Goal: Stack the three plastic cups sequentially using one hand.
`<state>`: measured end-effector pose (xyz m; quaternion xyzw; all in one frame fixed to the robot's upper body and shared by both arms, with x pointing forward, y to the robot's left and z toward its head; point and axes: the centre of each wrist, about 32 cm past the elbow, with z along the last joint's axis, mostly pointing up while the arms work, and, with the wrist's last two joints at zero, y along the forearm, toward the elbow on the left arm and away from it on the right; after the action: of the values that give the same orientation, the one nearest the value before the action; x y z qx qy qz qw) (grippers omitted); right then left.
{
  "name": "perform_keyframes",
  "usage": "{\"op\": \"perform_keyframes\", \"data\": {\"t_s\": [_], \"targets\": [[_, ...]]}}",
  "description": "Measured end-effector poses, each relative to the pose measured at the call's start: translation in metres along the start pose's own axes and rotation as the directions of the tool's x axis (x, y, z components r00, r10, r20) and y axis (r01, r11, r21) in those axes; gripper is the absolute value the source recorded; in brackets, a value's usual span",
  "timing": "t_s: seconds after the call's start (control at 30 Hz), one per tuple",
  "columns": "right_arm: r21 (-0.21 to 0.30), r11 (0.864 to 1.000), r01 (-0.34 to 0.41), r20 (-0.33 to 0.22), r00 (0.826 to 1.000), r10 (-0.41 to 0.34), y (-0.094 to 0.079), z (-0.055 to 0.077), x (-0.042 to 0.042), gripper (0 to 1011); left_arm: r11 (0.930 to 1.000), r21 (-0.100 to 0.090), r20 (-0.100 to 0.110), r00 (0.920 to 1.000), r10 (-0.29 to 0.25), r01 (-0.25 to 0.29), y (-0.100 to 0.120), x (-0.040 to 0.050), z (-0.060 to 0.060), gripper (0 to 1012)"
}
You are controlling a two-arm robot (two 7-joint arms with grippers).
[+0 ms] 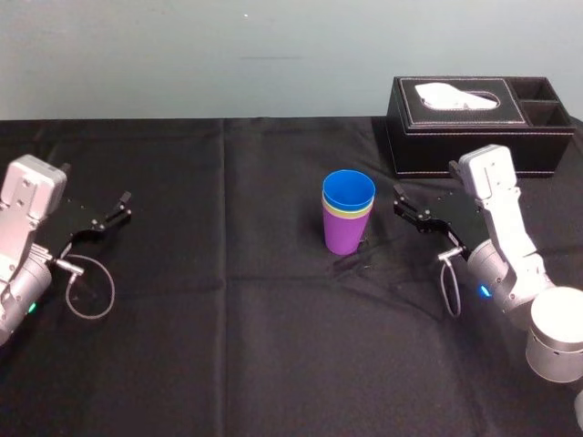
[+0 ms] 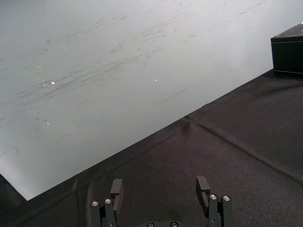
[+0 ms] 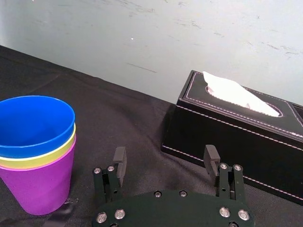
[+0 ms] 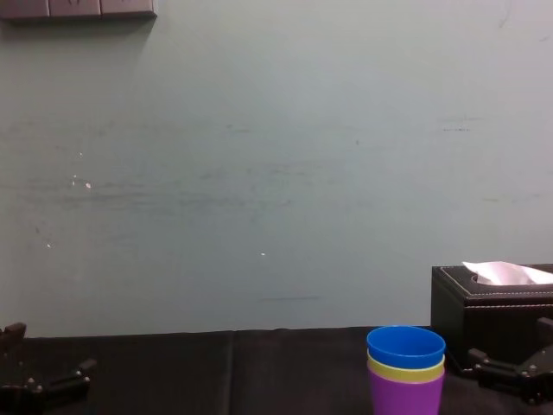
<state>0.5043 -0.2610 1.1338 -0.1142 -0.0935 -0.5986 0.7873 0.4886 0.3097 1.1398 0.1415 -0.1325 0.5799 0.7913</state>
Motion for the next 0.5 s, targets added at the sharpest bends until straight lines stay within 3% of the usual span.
{"op": "perform_keyframes", "data": {"t_s": [0.5], "targets": [[0.0,1.0,0.0,0.0,1.0,0.0,0.0,0.0,0.0,1004,1.0,0.0,0.0,1.0,0.0,0.0,0.0,0.0,0.0,1011]]}}
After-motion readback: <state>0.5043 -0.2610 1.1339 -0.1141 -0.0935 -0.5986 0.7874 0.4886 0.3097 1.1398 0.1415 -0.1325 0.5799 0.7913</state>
